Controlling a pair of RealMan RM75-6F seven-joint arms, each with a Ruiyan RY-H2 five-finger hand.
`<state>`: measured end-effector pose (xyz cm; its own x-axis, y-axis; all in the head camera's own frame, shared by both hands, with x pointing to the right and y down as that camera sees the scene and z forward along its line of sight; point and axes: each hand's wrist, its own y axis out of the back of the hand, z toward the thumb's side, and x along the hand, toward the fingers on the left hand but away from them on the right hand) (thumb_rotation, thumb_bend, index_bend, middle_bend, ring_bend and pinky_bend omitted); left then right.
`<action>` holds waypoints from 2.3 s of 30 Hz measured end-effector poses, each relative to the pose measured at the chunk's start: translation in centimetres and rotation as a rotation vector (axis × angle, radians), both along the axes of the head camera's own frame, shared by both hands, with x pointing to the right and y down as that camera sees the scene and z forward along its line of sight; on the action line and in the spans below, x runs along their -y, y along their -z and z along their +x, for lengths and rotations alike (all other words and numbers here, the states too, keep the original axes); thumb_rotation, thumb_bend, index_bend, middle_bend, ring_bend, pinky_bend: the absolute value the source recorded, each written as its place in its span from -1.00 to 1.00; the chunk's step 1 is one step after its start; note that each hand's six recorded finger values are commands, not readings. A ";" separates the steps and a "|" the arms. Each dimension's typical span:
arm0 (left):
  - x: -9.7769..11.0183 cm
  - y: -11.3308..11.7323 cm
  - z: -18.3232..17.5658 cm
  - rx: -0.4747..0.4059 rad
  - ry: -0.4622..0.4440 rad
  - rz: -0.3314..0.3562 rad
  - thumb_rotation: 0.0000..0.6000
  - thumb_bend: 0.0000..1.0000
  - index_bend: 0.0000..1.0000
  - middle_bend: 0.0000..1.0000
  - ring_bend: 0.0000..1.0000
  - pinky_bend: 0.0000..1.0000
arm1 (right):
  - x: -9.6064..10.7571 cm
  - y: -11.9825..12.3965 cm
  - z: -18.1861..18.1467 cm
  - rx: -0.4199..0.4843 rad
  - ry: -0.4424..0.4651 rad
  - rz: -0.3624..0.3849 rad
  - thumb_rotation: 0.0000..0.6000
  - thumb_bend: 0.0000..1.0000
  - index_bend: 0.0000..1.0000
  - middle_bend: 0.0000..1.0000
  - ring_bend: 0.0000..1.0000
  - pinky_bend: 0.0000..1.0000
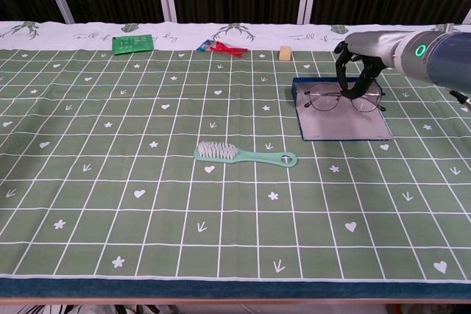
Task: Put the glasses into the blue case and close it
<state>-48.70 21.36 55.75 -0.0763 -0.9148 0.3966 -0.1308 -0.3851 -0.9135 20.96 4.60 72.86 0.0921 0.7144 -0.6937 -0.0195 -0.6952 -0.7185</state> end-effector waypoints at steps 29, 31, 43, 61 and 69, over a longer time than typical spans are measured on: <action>0.0 0.3 -0.4 0.007 0.013 0.011 1.00 -0.23 -0.70 -1.00 -1.00 -1.00 | 2.5 -1.6 0.2 -0.024 0.084 -0.032 1.00 -0.02 0.24 -1.00 -0.91 -0.70; 0.0 0.3 -0.4 0.008 0.013 0.011 1.00 -0.23 -0.70 -1.00 -1.00 -1.00 | 2.5 -1.6 0.2 -0.022 0.087 -0.036 1.00 -0.02 0.24 -1.00 -0.91 -0.70; -0.1 0.3 -0.4 0.008 0.014 0.012 1.00 -0.23 -0.70 -1.00 -1.00 -1.00 | 2.5 -2.2 0.7 -0.019 0.086 -0.058 1.00 -0.02 0.22 -1.00 -0.91 -0.70; -0.1 0.2 -0.4 0.012 0.015 0.008 1.00 -0.23 -0.70 -1.00 -1.00 -1.00 | 2.5 -2.1 1.6 -0.029 0.084 -0.058 1.00 -0.03 -0.49 -1.00 -0.92 -0.70; -0.1 0.2 -0.4 0.013 0.013 0.009 1.00 -0.23 -0.70 -1.00 -1.00 -1.00 | 1.9 0.2 1.4 0.027 0.082 -0.017 1.00 -0.03 -0.63 -1.00 -0.93 -0.70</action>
